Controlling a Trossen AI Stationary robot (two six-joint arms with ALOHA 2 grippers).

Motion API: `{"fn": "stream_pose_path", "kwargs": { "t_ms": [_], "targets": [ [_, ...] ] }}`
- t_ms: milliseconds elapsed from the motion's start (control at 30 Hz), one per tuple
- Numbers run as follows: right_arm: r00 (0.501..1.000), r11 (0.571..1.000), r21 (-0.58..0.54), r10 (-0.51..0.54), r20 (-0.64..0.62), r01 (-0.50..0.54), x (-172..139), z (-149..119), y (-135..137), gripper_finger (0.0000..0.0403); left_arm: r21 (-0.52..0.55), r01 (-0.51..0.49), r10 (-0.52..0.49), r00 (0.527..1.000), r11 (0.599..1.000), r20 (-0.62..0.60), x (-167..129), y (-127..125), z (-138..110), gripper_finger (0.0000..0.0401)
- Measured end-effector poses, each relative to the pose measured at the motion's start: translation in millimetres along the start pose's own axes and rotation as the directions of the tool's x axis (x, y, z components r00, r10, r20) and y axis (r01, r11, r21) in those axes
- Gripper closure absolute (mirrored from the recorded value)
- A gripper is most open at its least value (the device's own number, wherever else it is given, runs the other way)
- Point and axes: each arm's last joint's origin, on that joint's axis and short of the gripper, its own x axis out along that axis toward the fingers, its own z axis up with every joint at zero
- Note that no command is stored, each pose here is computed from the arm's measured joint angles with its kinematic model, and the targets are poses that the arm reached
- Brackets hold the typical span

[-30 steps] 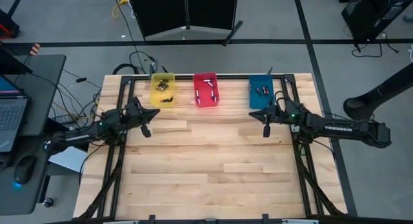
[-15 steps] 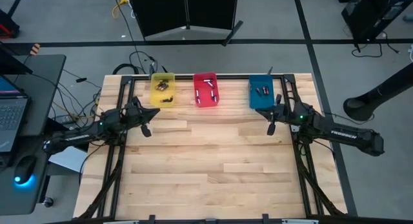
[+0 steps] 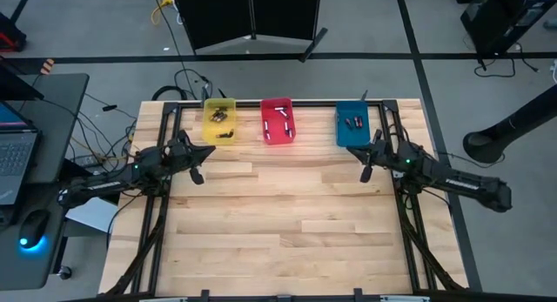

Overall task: Sort batteries
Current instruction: Return to Home Position

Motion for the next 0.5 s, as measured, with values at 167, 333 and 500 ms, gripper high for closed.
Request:
{"fn": "stream_pose_path", "kwargs": {
  "t_ms": [167,333,500],
  "targets": [
    [0.997,0.998,0.022,-0.051,-0.059,0.052,4.1,-4.6,-1.5,0.0394,0.000,0.000,0.000,1.000,1.000,0.000,0.0,0.0,-0.1,0.0393],
    [0.995,0.996,0.046,-0.066,-0.080,0.070,5.5,-6.5,-1.9,0.0385,0.000,0.000,0.000,1.000,1.000,0.001,0.0,0.0,0.0,0.0393],
    [0.999,0.999,0.000,-0.048,0.001,0.048,0.7,0.2,-0.1,0.0396,0.000,0.000,0.000,1.000,1.000,0.000,0.0,0.0,-0.1,0.0393]
  ]
}}
